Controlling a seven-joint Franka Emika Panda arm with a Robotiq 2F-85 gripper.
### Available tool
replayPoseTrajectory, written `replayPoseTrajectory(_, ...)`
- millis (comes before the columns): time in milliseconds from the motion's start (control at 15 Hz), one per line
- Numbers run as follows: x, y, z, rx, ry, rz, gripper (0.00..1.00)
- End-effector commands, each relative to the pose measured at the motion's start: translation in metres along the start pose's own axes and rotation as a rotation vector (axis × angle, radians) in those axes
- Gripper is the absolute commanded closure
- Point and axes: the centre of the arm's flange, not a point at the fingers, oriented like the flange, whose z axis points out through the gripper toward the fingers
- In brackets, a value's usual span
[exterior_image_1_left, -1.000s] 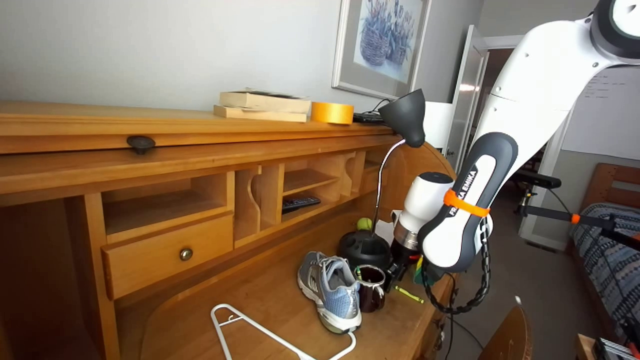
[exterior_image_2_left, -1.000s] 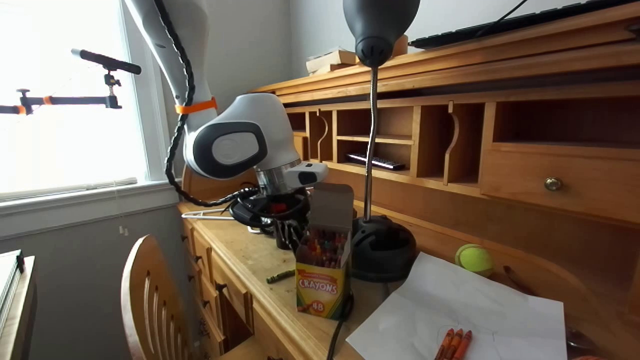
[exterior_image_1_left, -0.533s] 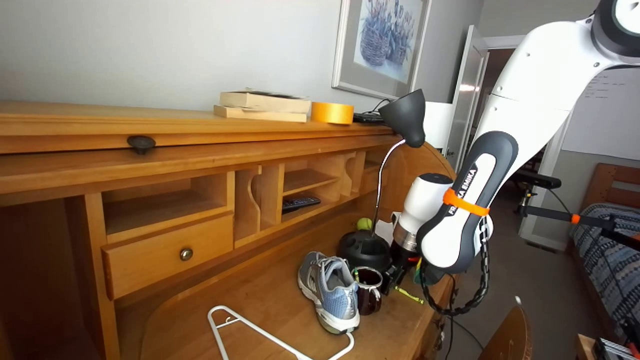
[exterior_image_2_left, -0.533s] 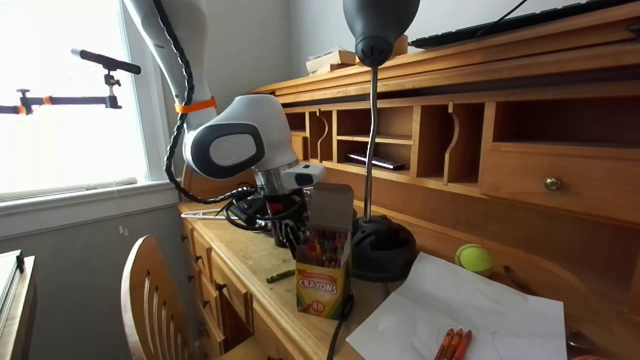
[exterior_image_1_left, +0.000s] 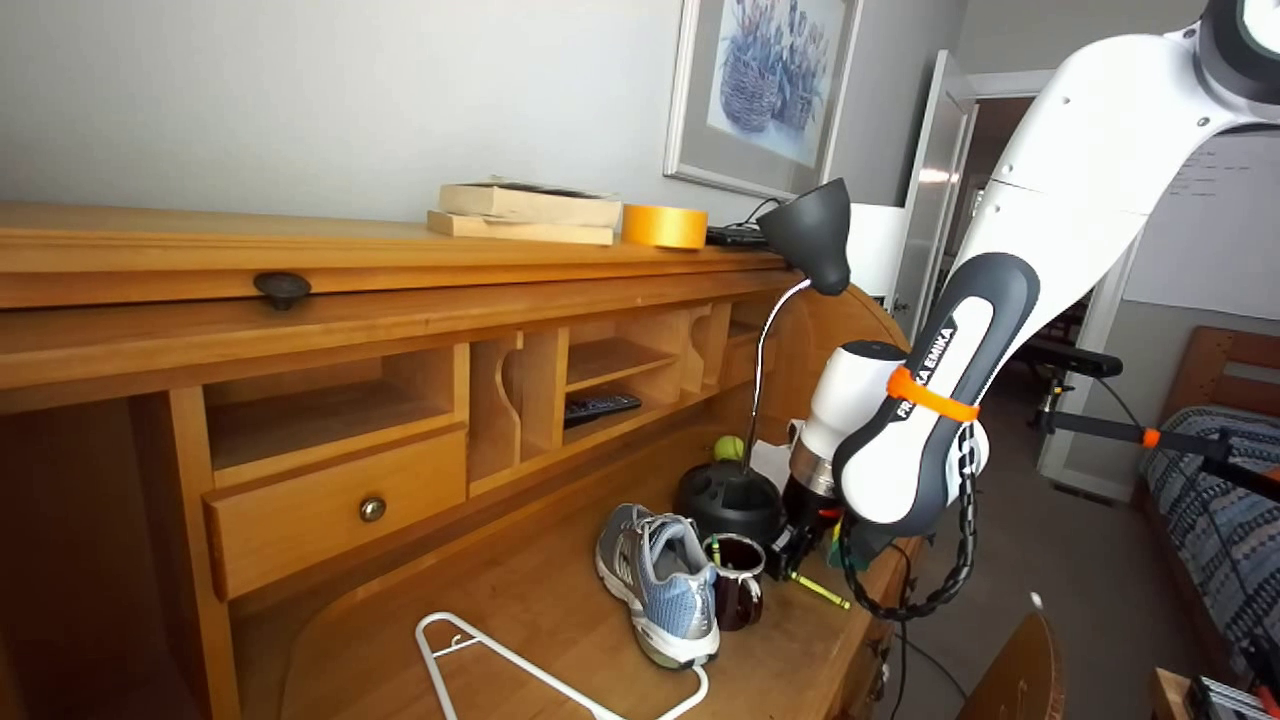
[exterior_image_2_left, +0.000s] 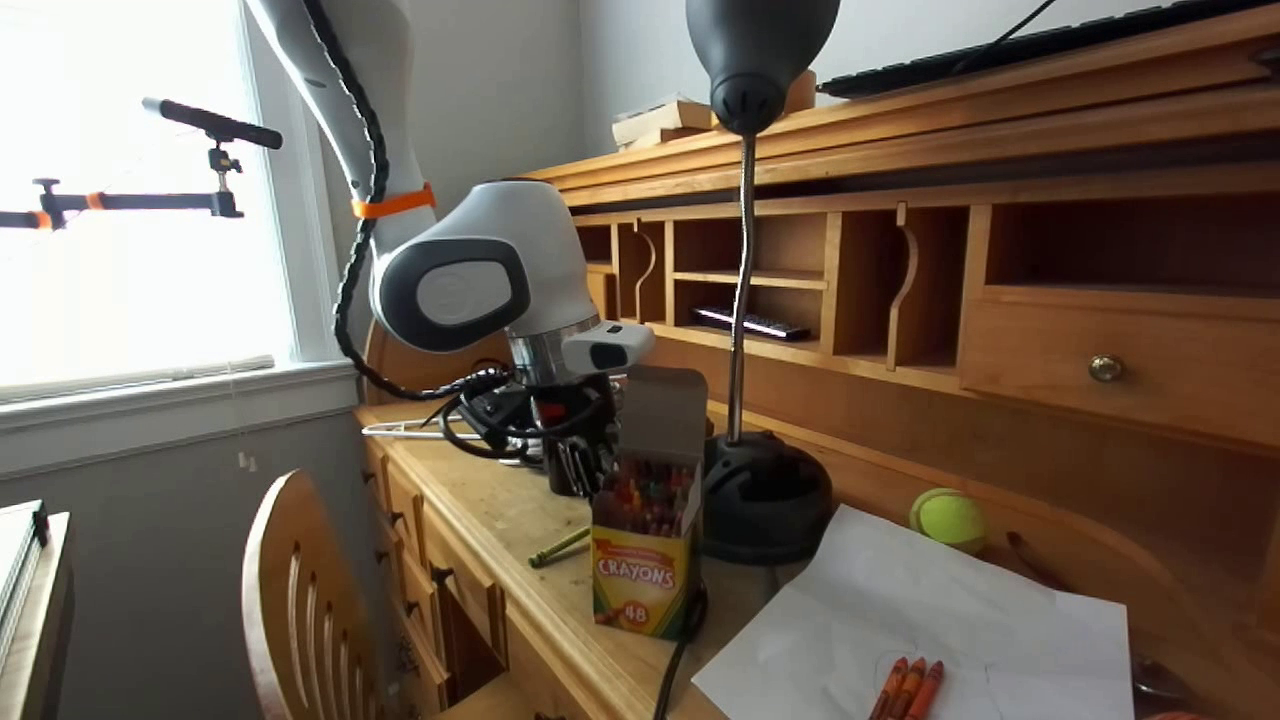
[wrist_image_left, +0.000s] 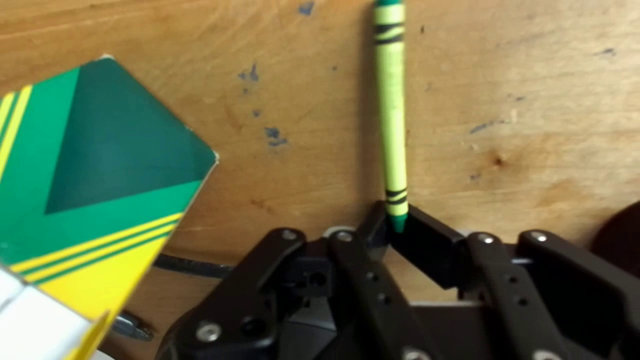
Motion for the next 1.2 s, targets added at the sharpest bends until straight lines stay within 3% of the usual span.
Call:
replayPoseTrajectory(0,-0.011,-0.003,0.003,0.011,-0.067,0.043,0.98)
replayPoseTrajectory(400,-0.011,-0.001,0.0,0.003,-0.081,0.069,0.97)
replayPoseTrajectory(533,-0.011,0.0,-0.001,-0.004,-0.083,0.078,0.63)
replayPoseTrajectory(933,-0.015,-0.001,-0.004,0.007,-0.093,0.086,0.18)
replayPoseTrajectory(1133,-0.021,-0.003,-0.005,0.012,-0.111,0.086,0.02)
